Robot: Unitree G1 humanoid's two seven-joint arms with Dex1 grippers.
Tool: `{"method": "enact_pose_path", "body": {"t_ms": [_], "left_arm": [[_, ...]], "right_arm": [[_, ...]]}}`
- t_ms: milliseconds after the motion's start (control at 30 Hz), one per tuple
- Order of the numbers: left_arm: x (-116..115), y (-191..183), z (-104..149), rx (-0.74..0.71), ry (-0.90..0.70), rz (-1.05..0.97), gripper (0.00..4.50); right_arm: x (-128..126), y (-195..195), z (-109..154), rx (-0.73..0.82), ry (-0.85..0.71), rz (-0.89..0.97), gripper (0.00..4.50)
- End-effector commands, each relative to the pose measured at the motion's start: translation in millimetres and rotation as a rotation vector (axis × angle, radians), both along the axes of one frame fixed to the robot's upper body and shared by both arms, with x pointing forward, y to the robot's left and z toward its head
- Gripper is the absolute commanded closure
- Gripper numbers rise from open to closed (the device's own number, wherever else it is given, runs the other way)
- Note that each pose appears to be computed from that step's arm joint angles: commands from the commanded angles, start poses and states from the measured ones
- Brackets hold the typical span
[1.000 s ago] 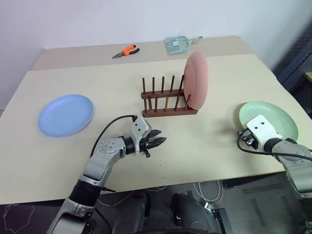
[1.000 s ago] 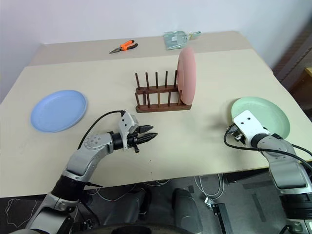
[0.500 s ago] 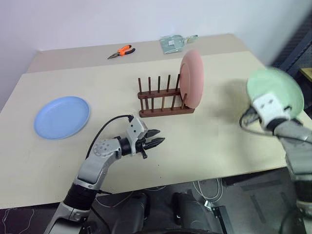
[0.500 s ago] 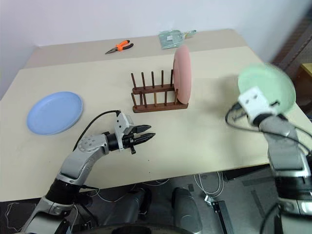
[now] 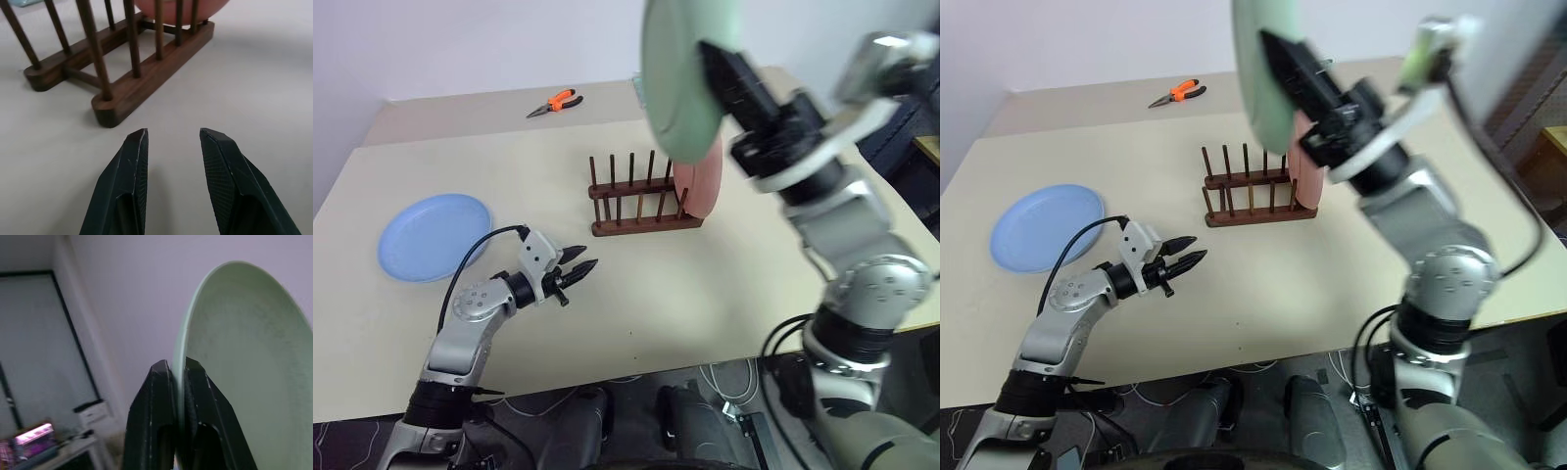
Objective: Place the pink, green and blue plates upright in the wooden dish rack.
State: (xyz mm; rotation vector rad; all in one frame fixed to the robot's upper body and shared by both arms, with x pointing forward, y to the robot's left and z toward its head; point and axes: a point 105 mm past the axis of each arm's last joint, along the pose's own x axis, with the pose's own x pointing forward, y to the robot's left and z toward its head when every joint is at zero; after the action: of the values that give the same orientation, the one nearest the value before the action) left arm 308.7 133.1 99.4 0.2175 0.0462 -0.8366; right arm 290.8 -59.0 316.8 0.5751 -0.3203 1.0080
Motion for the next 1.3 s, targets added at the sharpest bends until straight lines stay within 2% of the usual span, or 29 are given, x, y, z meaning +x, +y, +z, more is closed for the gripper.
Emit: {"method": "enact_pose_path", "body": {"t_ms": [33,500,633,733,767,800,900,1000,1133,1167,1233,1300], "left_arm": [[-2,2,9,-0.003,-0.044,0.005,2.84],[-9,-6,8,-0.016,-0.030,-0.008,2.84],[-9,-9,8,-0.013,-0.028,-0.015,2.84],[-9,-10,8,-0.009,-0.027,-0.017,2.84],[-9,-10,7,-0.005,-0.027,-0.018,2.84],[-9,-10,7,-0.001,-0.025,-0.017,2.84],[-11,-11,6,-0.023,0.003,-0.027,2.84],[-11,-8,8,-0.066,0.035,-0.016,1.99],[2,14,24,-0.120,-0.012,0.113,0.01],[8,28,31,-0.136,-0.041,0.195,0.00],[21,63,47,-0.197,-0.107,0.400,0.00],[30,109,62,-0.281,-0.166,0.681,0.00]], "right_arm": [[14,1,-8,0.001,0.046,-0.034,4.43],[63,-3,-38,-0.033,0.198,-0.127,4.43],[71,-2,-38,-0.070,0.184,-0.144,3.01],[74,-1,-33,-0.100,0.140,-0.164,1.48],[74,-1,-32,-0.133,0.109,-0.184,0.88],[74,-1,-30,-0.175,0.071,-0.205,0.47],[70,0,-22,-0.268,-0.058,-0.246,0.47],[65,-2,-6,-0.351,-0.228,-0.308,0.41],[61,-6,12,-0.480,-0.444,-0.413,0.41],[57,-4,17,-0.488,-0.481,-0.399,0.20],[43,5,19,-0.556,-0.595,-0.345,0.20],[29,21,8,-0.676,-0.714,-0.273,0.20]]}}
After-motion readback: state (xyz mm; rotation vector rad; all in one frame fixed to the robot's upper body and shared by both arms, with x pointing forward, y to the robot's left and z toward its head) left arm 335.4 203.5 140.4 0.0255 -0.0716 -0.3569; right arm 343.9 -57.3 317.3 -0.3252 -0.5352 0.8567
